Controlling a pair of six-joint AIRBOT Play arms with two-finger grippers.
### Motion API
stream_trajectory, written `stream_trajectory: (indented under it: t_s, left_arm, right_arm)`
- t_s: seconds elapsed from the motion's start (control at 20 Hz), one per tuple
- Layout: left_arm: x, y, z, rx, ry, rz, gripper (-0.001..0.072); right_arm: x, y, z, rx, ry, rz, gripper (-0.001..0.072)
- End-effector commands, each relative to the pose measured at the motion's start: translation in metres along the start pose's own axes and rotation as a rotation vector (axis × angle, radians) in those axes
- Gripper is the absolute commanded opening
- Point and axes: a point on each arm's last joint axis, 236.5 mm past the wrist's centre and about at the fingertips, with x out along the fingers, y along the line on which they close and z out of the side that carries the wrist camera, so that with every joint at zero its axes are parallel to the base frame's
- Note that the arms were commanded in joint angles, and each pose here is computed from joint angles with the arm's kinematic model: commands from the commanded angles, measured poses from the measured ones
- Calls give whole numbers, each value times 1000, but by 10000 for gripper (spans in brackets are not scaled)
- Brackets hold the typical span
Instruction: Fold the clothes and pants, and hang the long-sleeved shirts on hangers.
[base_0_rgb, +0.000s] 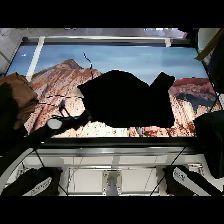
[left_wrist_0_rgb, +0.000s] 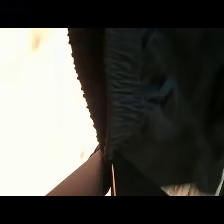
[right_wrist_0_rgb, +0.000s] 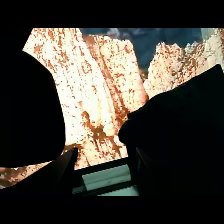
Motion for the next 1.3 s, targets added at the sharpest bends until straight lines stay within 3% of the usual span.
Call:
stream_trajectory:
  t_s: [0.0,0.15,0.4,0.7,1.15,1.2,1.25]
  left_arm:
    - [-58,18,50,69,-108,31,20]
    - [-95,49,61,92,-126,121,20]
    - [-151,84,103,2,-322,205,20]
    - [-167,94,111,-42,-369,223,19]
    - [-165,95,106,-45,-344,223,20]
    - [-165,95,105,-45,-343,223,20]
    - [-165,95,105,-45,-343,223,20]
  right_arm:
    - [37,17,-26,44,86,145,413]
    - [93,62,-60,113,166,340,491]
    - [162,134,-101,249,225,549,491]
    - [200,235,-124,210,369,823,491]
    - [225,314,-133,100,396,893,486]
    - [224,318,-130,87,388,897,438]
    - [222,321,-126,79,379,901,294]
